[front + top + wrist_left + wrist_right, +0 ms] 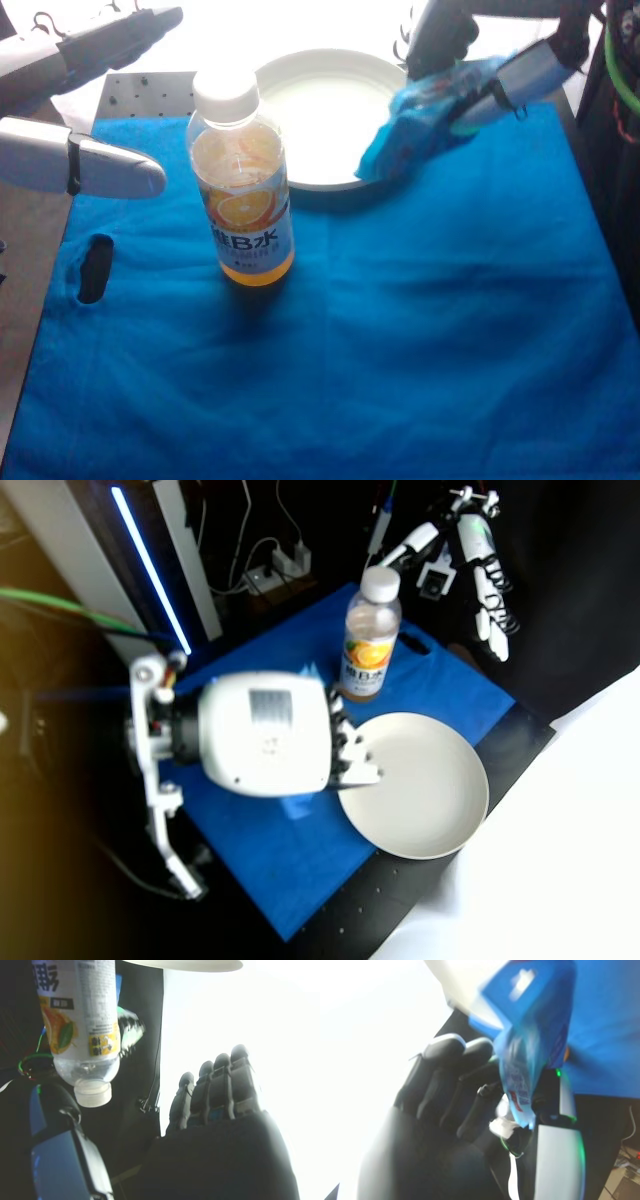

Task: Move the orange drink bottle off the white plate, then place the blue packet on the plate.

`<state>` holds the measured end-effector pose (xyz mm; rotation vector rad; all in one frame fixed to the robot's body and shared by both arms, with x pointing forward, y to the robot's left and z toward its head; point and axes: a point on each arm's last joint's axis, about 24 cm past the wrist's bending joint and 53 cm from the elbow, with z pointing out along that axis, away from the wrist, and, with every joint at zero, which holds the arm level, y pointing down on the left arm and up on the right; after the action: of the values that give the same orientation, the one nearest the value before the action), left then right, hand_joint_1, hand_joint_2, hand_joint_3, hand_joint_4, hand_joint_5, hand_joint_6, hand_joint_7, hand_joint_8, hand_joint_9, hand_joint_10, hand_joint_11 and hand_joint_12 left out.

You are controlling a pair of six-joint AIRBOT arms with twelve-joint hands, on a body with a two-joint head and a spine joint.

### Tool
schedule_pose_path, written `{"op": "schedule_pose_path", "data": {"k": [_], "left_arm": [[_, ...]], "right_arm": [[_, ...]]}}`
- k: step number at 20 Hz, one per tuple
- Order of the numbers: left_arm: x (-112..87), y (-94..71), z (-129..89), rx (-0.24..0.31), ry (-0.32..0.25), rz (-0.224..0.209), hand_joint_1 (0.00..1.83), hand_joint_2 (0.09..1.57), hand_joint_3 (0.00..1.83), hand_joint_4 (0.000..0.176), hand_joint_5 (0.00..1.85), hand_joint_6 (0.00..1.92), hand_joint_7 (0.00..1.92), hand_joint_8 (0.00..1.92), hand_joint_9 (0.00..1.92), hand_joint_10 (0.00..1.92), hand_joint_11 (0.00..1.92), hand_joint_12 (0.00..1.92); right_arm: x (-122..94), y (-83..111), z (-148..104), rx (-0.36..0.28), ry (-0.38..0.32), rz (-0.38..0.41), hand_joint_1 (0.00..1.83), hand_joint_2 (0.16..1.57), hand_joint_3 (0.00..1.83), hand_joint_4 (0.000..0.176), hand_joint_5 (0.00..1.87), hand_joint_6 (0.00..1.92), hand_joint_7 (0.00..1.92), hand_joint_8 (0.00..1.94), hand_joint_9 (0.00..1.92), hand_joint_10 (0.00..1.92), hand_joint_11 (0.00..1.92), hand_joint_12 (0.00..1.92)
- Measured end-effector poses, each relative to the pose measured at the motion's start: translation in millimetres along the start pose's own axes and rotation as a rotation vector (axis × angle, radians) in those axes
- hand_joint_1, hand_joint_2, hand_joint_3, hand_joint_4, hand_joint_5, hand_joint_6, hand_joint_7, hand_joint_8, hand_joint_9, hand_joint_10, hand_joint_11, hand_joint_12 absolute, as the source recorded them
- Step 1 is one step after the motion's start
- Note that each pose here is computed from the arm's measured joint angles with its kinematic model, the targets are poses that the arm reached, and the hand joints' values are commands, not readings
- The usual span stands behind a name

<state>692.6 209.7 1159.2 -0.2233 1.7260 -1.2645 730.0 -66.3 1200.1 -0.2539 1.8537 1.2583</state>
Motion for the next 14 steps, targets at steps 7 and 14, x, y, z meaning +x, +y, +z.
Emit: {"op": "schedule_pose_path", "data": {"k": [7, 14], "left_arm": [[0.3, -0.8, 0, 0.004, 0.001, 0.003, 0.67, 0.74, 0.00, 0.139, 0.00, 0.00, 0.00, 0.00, 0.00, 0.00, 0.00, 0.00], [-0.6, -1.6, -2, 0.006, 0.003, 0.010, 0.68, 0.72, 0.00, 0.119, 0.00, 0.00, 0.00, 0.00, 0.00, 0.00, 0.00, 0.00]], "right_arm": [[-12, 4.9, 47, -0.023, -0.044, 0.029, 1.20, 1.03, 0.00, 0.000, 1.17, 0.64, 1.02, 1.32, 0.99, 1.71, 1.00, 1.87], [-18, -6.5, 68, 0.011, -0.069, 0.032, 1.19, 1.03, 0.00, 0.000, 1.17, 0.63, 0.80, 1.75, 0.87, 1.92, 0.95, 1.92]]}}
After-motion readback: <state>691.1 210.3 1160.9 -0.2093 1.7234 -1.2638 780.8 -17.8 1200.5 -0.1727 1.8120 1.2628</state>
